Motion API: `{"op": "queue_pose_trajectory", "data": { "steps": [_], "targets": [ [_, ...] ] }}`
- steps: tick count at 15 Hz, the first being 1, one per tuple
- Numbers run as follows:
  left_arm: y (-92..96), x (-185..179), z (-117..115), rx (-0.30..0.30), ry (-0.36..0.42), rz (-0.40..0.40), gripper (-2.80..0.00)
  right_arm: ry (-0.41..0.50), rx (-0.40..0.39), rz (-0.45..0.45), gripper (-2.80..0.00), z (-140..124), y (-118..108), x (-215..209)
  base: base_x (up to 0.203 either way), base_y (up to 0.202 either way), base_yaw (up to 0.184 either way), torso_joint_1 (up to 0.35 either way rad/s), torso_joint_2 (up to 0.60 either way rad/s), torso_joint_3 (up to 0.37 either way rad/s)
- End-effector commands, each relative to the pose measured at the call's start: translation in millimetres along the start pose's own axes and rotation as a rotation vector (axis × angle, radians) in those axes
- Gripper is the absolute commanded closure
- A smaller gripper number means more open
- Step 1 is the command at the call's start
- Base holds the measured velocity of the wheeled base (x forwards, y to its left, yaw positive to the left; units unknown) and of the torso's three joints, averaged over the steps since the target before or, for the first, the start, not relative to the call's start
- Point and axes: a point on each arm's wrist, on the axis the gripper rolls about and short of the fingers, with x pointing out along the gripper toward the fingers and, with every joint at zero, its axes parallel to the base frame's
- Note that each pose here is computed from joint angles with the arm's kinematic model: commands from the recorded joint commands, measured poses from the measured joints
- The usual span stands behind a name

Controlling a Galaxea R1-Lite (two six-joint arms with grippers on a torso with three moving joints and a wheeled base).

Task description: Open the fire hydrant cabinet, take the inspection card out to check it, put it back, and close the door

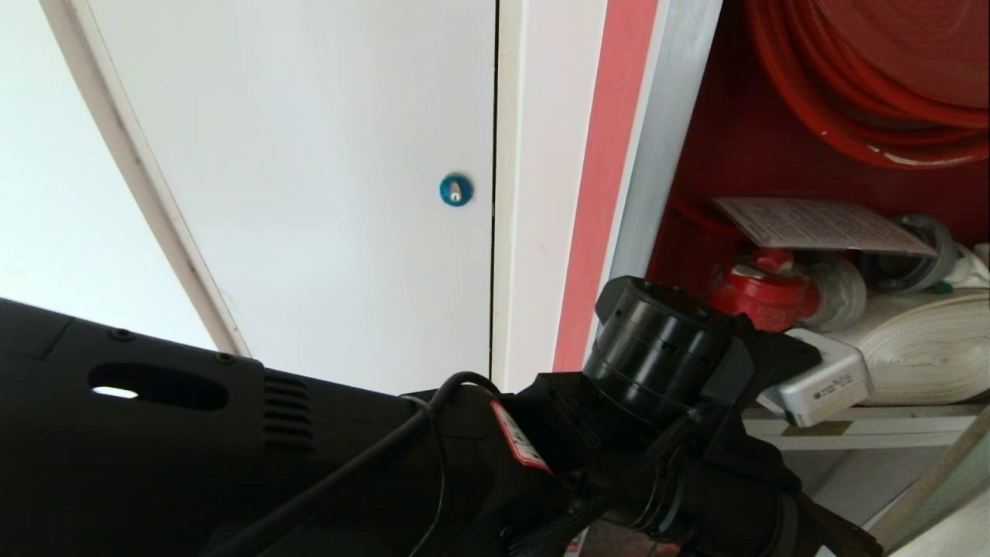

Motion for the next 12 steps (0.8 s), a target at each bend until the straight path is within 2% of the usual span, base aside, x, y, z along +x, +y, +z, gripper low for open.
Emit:
{"op": "queue_pose_trajectory", "data": {
  "steps": [1,7,12],
  "targets": [
    [-7.9,5.9,-1.9,0.004,0.008,-0.025,0.0,0.002,0.0,0.0,0.0,0.0,0.0,0.1,0.0,0.0,0.0,0.0,0.0,0.0],
    [-20.3,15.2,-5.9,0.01,0.024,-0.06,0.0,0.002,0.0,0.0,0.0,0.0,0.0,0.1,0.0,0.0,0.0,0.0,0.0,0.0],
    [-20.4,15.3,-5.9,0.011,0.024,-0.06,0.0,0.002,0.0,0.0,0.0,0.0,0.0,0.1,0.0,0.0,0.0,0.0,0.0,0.0]
  ]
}}
